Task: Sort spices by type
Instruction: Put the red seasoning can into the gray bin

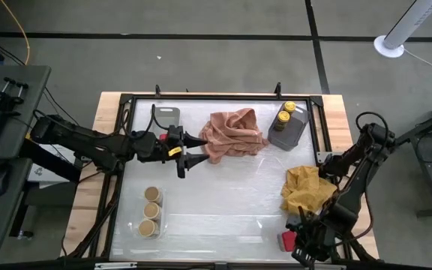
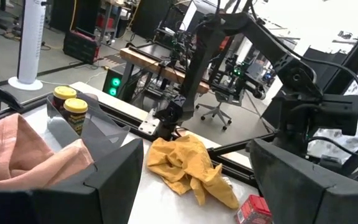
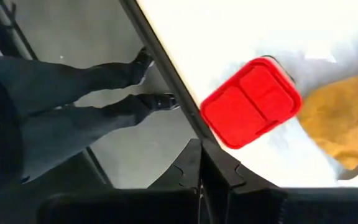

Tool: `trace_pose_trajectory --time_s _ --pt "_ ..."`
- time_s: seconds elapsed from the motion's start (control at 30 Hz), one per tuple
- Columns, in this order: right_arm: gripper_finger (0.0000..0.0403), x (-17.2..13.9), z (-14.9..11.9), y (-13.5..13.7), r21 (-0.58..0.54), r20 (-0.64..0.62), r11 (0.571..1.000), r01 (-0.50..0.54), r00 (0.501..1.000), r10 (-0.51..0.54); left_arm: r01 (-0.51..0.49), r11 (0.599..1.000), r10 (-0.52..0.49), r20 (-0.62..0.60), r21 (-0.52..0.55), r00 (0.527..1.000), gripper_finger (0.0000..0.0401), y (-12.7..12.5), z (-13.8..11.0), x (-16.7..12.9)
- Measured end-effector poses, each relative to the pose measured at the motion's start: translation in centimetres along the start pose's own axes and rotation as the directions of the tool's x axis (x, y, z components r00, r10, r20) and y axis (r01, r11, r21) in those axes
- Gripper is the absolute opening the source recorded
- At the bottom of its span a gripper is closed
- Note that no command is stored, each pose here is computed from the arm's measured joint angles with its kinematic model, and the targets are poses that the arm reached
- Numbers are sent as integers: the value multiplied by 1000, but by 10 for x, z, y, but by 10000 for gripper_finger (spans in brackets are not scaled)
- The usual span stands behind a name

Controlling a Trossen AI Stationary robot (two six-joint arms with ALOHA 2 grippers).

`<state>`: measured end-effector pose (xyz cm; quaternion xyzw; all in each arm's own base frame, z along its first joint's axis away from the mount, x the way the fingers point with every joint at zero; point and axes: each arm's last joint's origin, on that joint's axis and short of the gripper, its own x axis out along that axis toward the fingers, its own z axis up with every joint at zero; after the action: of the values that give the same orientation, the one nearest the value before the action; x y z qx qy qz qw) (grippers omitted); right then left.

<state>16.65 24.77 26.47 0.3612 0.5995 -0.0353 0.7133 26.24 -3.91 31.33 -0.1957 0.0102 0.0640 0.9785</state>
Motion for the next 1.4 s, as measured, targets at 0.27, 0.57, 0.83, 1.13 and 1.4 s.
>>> trace_pose_trajectory --time_s 0.27,0.57,0.83,1.13,1.4 --pt "0 18 1 -1 -99 -25 993 66 997 -69 0 1000 0 0 -1 1000 280 0 0 0" --pt "0 33 9 -9 -167 -50 970 178 981 -189 -1 1000 1 1 -2 1000 280 0 0 0" --pt "0 35 12 -8 -186 -41 967 173 982 -183 -2 1000 2 1 -2 1000 280 0 0 0" --pt "0 56 17 -1 -246 -61 959 140 985 -160 -1 1000 1 0 -2 1000 280 0 0 0" --pt "0 58 51 -8 -305 59 928 216 976 -208 97 995 -97 -7 -10 995 280 -3 7 -7"
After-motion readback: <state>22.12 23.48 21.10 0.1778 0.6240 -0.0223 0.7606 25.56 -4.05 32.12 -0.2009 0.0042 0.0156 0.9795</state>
